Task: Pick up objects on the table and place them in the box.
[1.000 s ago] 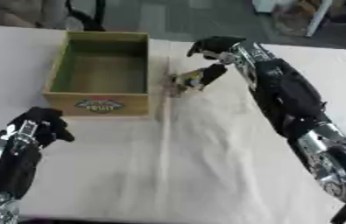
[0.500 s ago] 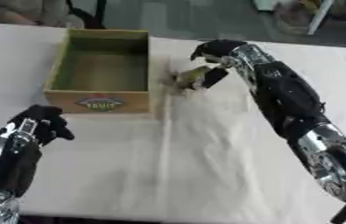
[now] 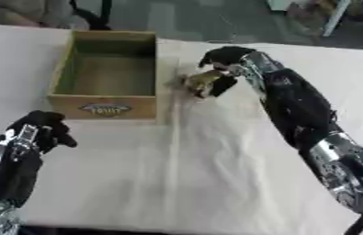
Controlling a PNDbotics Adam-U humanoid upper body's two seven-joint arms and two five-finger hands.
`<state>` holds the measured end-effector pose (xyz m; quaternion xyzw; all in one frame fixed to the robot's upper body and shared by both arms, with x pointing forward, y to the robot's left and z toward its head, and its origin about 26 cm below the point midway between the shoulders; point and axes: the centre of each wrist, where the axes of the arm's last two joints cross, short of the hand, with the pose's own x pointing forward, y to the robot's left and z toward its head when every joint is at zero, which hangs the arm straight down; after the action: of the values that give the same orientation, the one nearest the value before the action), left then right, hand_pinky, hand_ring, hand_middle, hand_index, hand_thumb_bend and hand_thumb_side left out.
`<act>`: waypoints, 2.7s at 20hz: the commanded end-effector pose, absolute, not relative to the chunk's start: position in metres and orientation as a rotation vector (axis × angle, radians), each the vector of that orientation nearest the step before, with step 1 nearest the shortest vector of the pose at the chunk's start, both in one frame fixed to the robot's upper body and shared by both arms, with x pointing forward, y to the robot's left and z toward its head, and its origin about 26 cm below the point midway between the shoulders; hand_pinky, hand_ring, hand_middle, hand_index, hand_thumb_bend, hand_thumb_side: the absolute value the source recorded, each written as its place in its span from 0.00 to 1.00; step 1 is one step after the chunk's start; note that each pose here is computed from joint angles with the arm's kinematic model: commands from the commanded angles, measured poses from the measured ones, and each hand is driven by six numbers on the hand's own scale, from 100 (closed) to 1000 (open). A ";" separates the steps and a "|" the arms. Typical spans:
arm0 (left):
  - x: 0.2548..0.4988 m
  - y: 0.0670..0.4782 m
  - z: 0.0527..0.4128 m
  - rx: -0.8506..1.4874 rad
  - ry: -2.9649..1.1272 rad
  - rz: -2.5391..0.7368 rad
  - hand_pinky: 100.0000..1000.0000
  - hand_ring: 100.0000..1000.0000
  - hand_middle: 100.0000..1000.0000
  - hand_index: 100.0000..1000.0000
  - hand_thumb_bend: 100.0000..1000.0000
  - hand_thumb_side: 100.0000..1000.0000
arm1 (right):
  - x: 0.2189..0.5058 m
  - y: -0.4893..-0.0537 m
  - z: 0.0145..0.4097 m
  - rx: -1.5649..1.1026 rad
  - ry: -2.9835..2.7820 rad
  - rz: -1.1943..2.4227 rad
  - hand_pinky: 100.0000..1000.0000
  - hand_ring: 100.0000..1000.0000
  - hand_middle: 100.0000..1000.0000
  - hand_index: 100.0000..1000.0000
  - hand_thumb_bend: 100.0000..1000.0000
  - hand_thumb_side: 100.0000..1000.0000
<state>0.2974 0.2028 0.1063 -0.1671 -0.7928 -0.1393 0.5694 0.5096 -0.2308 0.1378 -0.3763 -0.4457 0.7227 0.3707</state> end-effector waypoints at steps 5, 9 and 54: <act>0.297 0.204 0.112 -0.393 -1.878 -0.343 0.51 0.43 0.44 0.62 0.00 0.62 | 0.511 -0.239 0.143 -0.990 -1.131 1.838 0.87 0.87 0.84 0.88 0.39 0.71; 0.297 0.203 0.112 -0.393 -1.878 -0.343 0.51 0.43 0.44 0.62 0.00 0.62 | 0.510 -0.242 0.140 -0.987 -1.127 1.817 0.75 0.77 0.77 0.81 0.33 0.69; 0.296 0.204 0.110 -0.394 -1.869 -0.345 0.51 0.43 0.44 0.62 0.00 0.62 | 0.506 -0.188 0.257 -1.169 -1.758 1.670 0.00 0.08 0.08 0.13 0.00 0.22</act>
<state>0.2972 0.2027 0.1060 -0.1677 -0.7919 -0.1396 0.5704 0.5082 -0.1938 0.2321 -0.4145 -0.6213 0.6162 0.2499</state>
